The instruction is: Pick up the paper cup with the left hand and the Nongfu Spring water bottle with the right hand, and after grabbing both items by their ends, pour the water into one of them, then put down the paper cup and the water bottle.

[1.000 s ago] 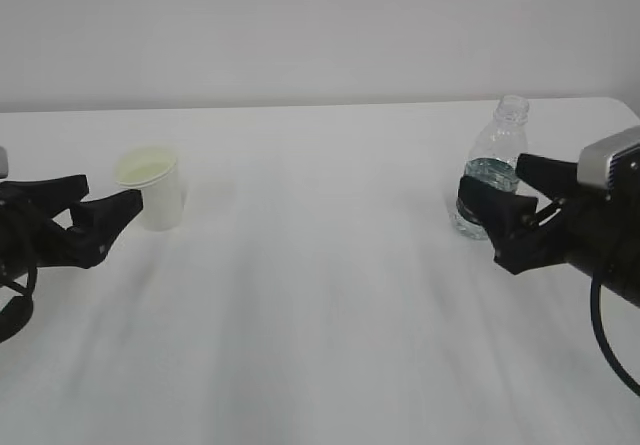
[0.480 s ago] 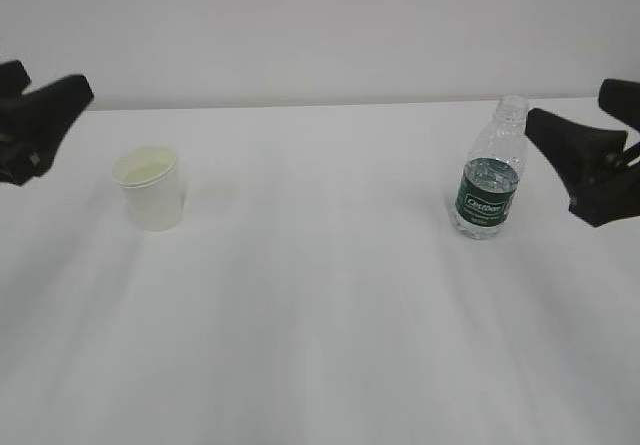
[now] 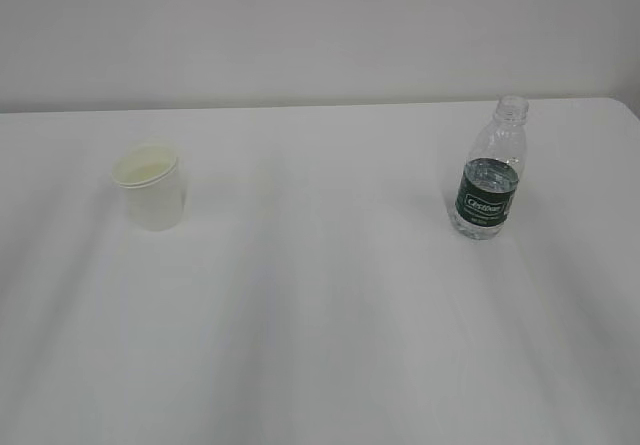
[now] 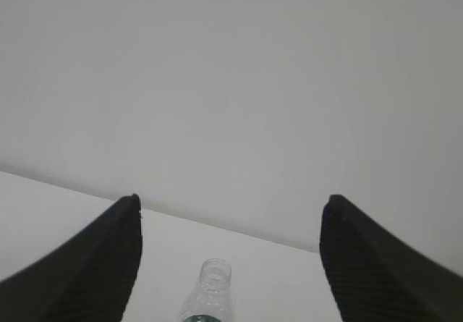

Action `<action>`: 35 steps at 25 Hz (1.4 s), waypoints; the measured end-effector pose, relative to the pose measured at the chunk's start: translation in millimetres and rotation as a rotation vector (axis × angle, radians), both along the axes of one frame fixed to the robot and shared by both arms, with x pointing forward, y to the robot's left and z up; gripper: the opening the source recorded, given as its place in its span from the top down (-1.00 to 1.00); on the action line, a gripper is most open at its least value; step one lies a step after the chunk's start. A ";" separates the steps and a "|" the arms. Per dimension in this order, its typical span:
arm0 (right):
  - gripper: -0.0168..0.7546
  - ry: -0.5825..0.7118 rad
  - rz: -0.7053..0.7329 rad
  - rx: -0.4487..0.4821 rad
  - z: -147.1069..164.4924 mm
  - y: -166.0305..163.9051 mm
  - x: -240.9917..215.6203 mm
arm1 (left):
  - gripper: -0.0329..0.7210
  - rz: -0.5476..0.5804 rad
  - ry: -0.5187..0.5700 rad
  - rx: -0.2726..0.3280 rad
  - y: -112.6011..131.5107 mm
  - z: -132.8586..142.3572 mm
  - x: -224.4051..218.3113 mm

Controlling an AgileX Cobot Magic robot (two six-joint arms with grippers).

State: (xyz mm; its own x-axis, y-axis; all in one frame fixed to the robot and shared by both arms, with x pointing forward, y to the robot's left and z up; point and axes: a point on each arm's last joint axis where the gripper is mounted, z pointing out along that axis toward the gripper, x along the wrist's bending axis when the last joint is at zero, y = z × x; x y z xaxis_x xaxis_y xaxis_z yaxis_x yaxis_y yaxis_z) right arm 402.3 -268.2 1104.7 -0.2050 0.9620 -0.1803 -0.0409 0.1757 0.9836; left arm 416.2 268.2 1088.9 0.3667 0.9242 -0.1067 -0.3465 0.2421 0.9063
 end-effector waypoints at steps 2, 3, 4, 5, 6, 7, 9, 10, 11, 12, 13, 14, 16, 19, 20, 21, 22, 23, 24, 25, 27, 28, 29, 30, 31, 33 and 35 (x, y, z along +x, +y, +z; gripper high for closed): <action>-0.56 -0.012 -0.021 0.001 7.3 -4.0 -13.1 | -0.60 0.025 0.015 0.011 2.3 5.7 -10.9; -0.56 -0.011 -0.034 0.000 9.7 -6.0 -18.8 | -0.60 0.038 0.023 0.018 3.6 8.2 -17.0; -0.56 -0.009 -0.048 -0.001 12.0 -8.4 -25.9 | -0.59 0.053 0.046 0.026 4.9 8.6 -21.1; -0.56 -0.006 -0.063 -0.002 14.2 -10.9 -33.5 | -0.59 0.062 0.047 0.036 5.6 10.8 -26.7; -0.56 -0.010 -0.076 0.002 17.6 -13.3 -41.1 | -0.58 0.071 0.053 0.055 6.0 11.8 -31.6; -0.56 0.001 -0.093 0.001 19.1 -15.8 -47.6 | -0.57 0.076 0.049 0.073 6.2 13.5 -36.7; -0.56 0.012 -0.126 0.005 23.2 -21.3 -63.4 | -0.57 0.091 0.061 0.109 6.8 13.8 -44.0; -0.56 0.025 -0.143 0.005 24.5 -23.9 -70.1 | -0.56 0.101 0.065 0.120 7.5 14.4 -47.8; -0.56 0.032 -0.160 0.009 26.1 -26.7 -78.3 | -0.56 0.109 0.064 0.124 8.4 15.5 -51.9; -0.56 0.038 -0.174 0.014 26.8 -29.3 -86.4 | -0.56 0.119 0.068 0.127 9.3 15.9 -55.3; -0.56 0.033 -0.185 0.020 28.5 -31.5 -94.7 | -0.56 0.127 0.064 0.131 10.1 17.2 -60.0; -0.56 0.037 -0.197 0.023 28.8 -33.7 -101.6 | -0.56 0.134 0.054 0.132 10.9 18.9 -65.0; -0.56 0.032 -0.215 0.037 28.0 -37.6 -117.0 | -0.55 0.149 0.048 0.129 12.7 20.8 -74.2; -0.56 0.043 -0.242 0.054 22.4 -43.2 -137.3 | -0.55 0.166 0.047 0.108 15.9 22.5 -89.4; -0.56 0.052 -0.249 0.063 20.0 -44.8 -144.0 | -0.55 0.175 0.043 0.105 17.0 23.0 -95.3; -0.56 0.069 -0.258 0.069 16.9 -46.3 -148.9 | -0.54 0.183 0.029 0.105 18.0 24.0 -101.7; -0.56 0.085 -0.264 0.079 13.8 -47.4 -153.9 | -0.53 0.194 0.017 0.104 19.2 24.6 -108.1; -0.56 0.098 -0.265 0.091 11.1 -48.1 -158.3 | -0.53 0.203 0.009 0.104 20.2 24.9 -113.3; -0.56 0.119 -0.268 0.100 8.0 -48.8 -161.7 | -0.52 0.216 0.005 0.102 21.7 24.6 -119.2; -0.56 0.137 -0.270 0.108 5.0 -49.4 -165.5 | -0.52 0.230 0.005 0.097 23.4 23.8 -124.9; -0.56 0.168 -0.270 0.125 -0.2 -50.0 -171.8 | -0.52 0.256 0.008 0.089 26.5 21.8 -134.9; -0.56 0.185 -0.267 0.134 -2.7 -49.9 -174.3 | -0.52 0.268 0.006 0.083 28.0 20.8 -140.3; -0.56 0.198 -0.264 0.143 -4.9 -49.8 -177.0 | -0.52 0.280 0.003 0.078 29.5 19.7 -145.4; -0.56 0.208 -0.261 0.148 -6.8 -49.8 -179.4 | -0.51 0.296 0.013 0.073 31.3 19.2 -149.8; -0.56 0.223 -0.260 0.152 -8.7 -49.8 -180.9 | -0.50 0.318 0.035 0.067 34.0 18.0 -154.5; -0.56 0.253 -0.257 0.159 -12.2 -49.4 -183.1 | -0.49 0.358 0.071 0.053 38.8 18.8 -164.0; -0.56 0.289 -0.259 0.161 -15.1 -49.2 -183.9 | -0.49 0.393 0.140 0.040 43.0 19.9 -167.1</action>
